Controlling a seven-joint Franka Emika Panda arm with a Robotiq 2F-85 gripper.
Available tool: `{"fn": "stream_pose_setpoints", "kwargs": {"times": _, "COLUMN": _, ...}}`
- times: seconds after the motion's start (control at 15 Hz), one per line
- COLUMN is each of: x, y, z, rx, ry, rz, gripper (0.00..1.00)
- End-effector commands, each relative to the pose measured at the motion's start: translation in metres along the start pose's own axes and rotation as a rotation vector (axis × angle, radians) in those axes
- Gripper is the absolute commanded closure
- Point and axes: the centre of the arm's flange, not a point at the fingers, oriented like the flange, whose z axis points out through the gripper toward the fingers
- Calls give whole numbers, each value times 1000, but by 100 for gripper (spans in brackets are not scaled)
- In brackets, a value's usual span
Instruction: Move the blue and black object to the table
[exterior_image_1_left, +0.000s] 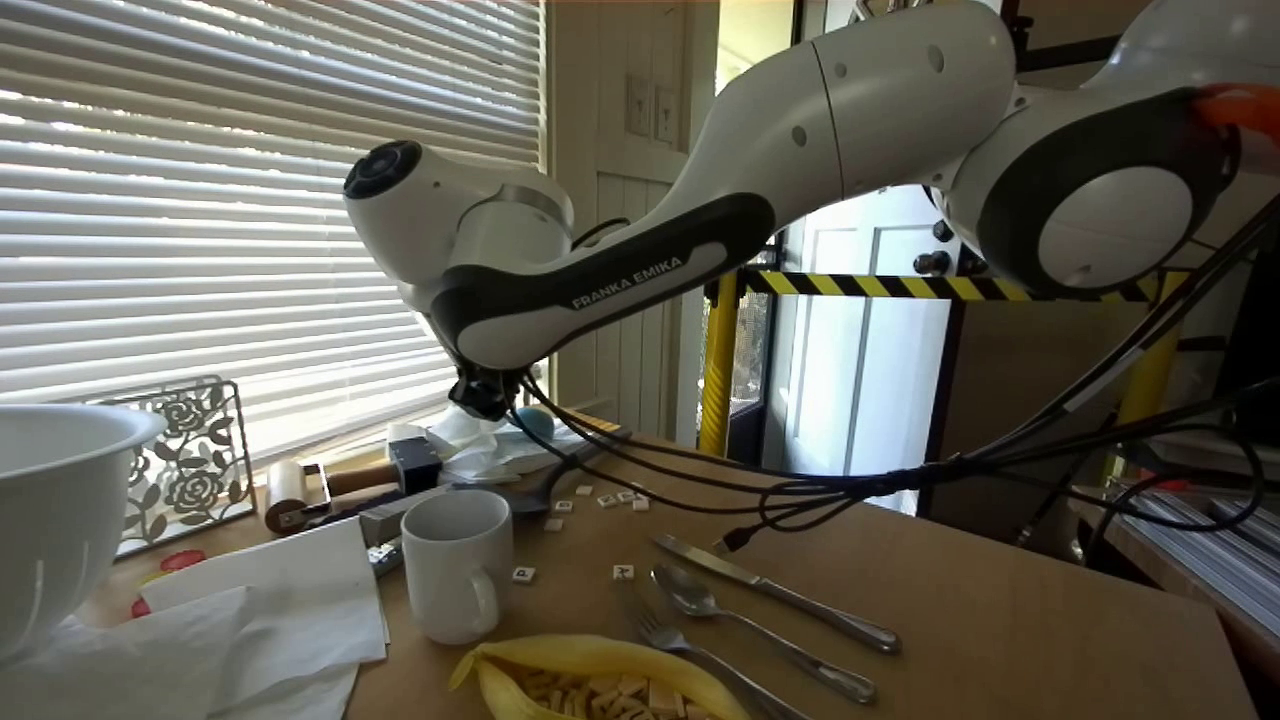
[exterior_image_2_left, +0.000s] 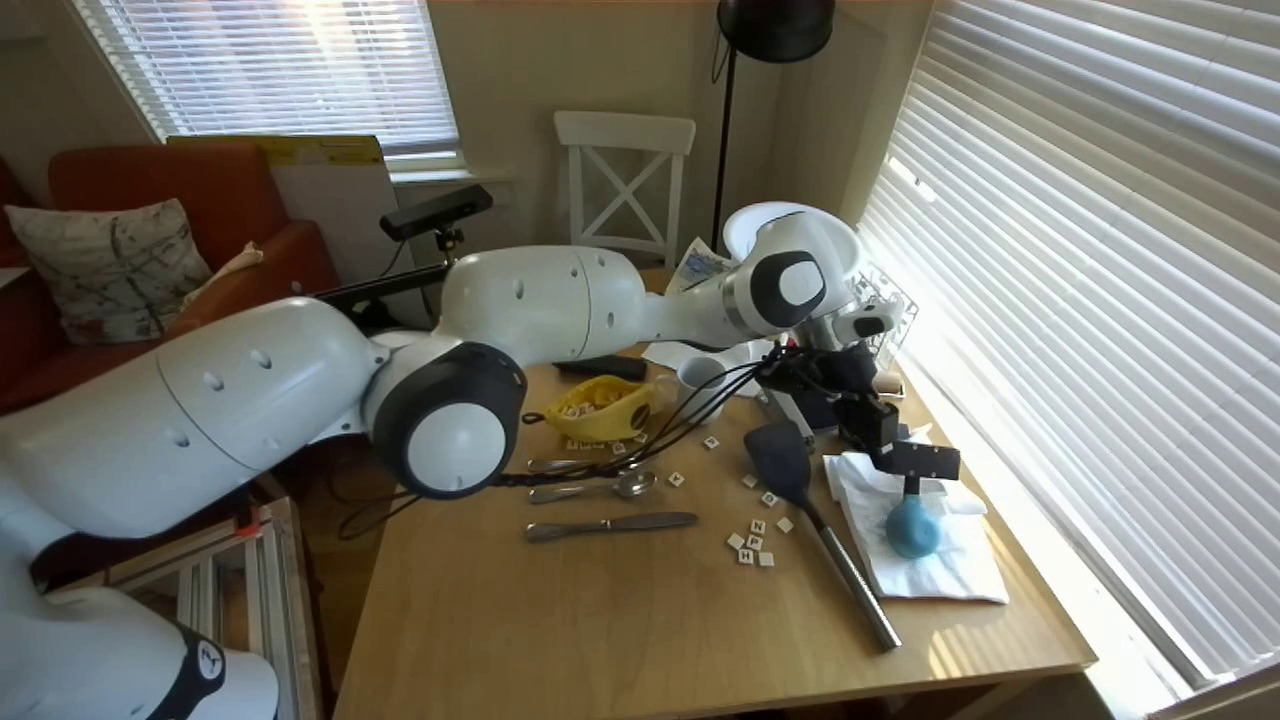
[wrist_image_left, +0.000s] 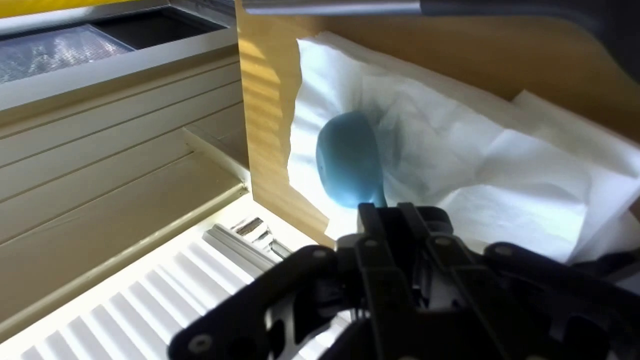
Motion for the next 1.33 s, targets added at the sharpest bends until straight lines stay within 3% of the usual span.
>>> {"fn": "stream_pose_setpoints", "kwargs": {"times": 0.0, "x": 3, "y": 12, "z": -20, "rx": 11, "ry": 61, "rz": 84, "gripper": 97}}
{"fn": "stream_pose_setpoints", "kwargs": {"times": 0.2, "x": 1, "y": 24, "z": -32, "rx": -14, "ry": 91, "rz": 141, "gripper": 97}}
{"fn": "stream_pose_setpoints", "kwargs": {"times": 0.33, "x": -7, "y": 32, "z": -42, "rx": 2, "ry": 63, "rz": 179, "gripper": 97}}
{"fn": "stream_pose_setpoints", "kwargs": {"times": 0.47, "x": -23, "y": 38, "z": -57, "rx": 13, "ry": -14, "rz": 230, "gripper": 97}}
{"fn": "stream_pose_setpoints", "kwargs": {"times": 0.87, "x": -70, "y": 41, "z": -105, "rx": -91, "ry": -234, "rz": 425, "gripper": 97}}
{"fn": "stream_pose_setpoints", "kwargs": {"times": 1.27, "x": -117, "y": 34, "z": -118, "rx": -195, "ry": -499, "rz": 590, "gripper": 97}}
